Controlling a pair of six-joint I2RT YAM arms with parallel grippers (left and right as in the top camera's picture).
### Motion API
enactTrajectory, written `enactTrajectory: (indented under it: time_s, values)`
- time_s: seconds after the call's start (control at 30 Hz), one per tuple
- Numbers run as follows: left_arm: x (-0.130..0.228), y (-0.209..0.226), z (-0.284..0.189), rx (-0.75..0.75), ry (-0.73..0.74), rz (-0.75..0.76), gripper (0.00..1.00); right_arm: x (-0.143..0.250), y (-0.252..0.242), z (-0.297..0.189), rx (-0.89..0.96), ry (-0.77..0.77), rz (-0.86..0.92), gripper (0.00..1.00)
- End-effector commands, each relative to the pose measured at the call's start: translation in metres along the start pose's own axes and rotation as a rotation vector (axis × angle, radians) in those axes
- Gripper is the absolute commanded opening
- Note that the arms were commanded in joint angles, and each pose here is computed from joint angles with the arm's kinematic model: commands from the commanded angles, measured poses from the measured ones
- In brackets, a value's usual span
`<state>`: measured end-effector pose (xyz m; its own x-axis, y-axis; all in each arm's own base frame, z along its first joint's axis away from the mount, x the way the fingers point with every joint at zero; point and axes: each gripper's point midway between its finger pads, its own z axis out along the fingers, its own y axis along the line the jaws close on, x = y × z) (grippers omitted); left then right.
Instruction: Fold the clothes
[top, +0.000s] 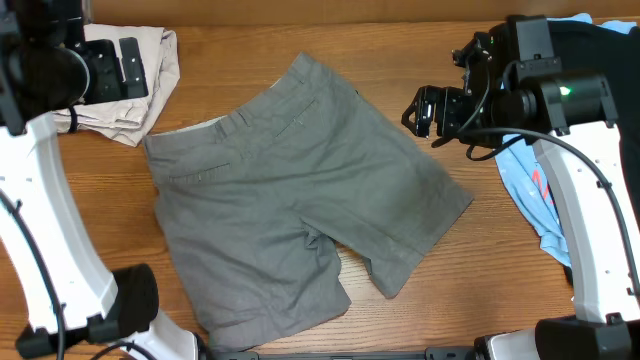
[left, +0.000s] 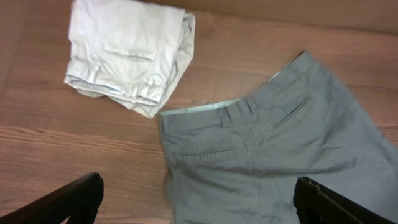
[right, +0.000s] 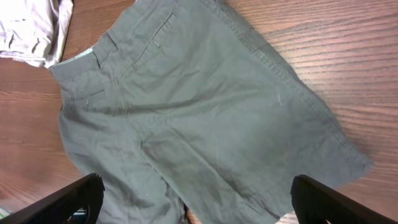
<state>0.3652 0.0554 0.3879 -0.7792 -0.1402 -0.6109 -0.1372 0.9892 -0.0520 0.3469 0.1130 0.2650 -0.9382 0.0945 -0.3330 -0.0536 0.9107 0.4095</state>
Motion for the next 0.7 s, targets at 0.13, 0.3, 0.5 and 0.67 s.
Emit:
enactTrajectory:
  time_s: [0.13,0.3,0.5,0.67]
  values:
    - [-0.001,-0.007,-0.049,0.013,-0.125,0.034,1.00,0.015,0.000,-0.013,0.008,0.018,0.011,1.00]
    - [0.000,-0.012,-0.051,0.041,-0.127,0.035,1.00,0.013,-0.016,-0.013,0.105,0.002,0.066,1.00]
    - [-0.001,-0.014,-0.035,0.059,-0.087,0.029,1.00,0.015,-0.025,0.006,0.111,0.014,0.070,1.00]
    - [0.001,-0.013,-0.015,0.059,-0.031,0.024,1.00,0.025,-0.031,0.033,0.087,0.052,0.080,1.00]
